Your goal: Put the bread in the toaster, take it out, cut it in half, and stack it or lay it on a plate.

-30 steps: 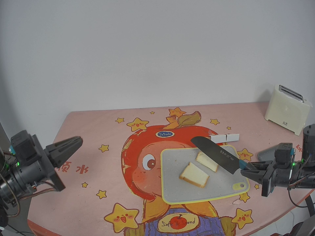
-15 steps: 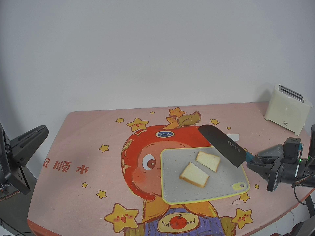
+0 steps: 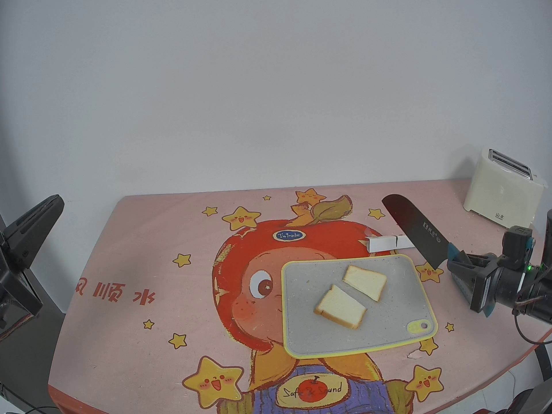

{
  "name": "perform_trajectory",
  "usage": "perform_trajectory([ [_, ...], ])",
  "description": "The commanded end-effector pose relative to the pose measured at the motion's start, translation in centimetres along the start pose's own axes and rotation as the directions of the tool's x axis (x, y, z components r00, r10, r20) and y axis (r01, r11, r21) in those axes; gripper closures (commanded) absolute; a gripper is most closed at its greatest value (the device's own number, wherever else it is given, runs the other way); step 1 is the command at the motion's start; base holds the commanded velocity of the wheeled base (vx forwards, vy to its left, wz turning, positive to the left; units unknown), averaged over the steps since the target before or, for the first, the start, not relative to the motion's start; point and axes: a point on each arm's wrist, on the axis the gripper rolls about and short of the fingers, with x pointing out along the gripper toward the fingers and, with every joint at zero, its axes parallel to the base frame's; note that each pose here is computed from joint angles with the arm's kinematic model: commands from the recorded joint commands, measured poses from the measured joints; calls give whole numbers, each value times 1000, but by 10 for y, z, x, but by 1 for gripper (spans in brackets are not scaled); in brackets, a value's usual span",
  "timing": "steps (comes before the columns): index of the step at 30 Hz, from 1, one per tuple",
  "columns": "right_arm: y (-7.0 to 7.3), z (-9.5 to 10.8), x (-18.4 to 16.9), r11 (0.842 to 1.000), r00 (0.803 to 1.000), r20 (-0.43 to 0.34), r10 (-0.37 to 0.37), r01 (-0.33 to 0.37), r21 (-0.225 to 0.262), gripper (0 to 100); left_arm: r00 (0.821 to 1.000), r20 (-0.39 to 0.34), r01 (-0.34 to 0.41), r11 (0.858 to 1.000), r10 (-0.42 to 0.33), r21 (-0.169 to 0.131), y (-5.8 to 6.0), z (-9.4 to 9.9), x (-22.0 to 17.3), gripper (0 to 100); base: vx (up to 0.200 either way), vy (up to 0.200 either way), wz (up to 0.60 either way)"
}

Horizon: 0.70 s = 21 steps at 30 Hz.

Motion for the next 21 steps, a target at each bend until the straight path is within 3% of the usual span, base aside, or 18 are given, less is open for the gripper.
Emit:
perform_trajectory([
  [1, 1, 3, 7, 1000, 1000, -10, -18, 19, 20, 100, 1000, -7, 0, 1000, 0, -2, 0, -1, 1, 100, 0, 0, 0],
  [13, -1, -14, 32, 997, 988, -135, -72, 74, 5, 100, 1000, -25, 3, 1000, -3, -4, -1, -6, 1, 100, 0, 0, 0],
  [21, -4, -14, 37, 995, 986, -133, -100, 102, 10, 100, 999, -43, 6, 1000, -6, -4, -1, -11, 0, 100, 0, 0, 0],
])
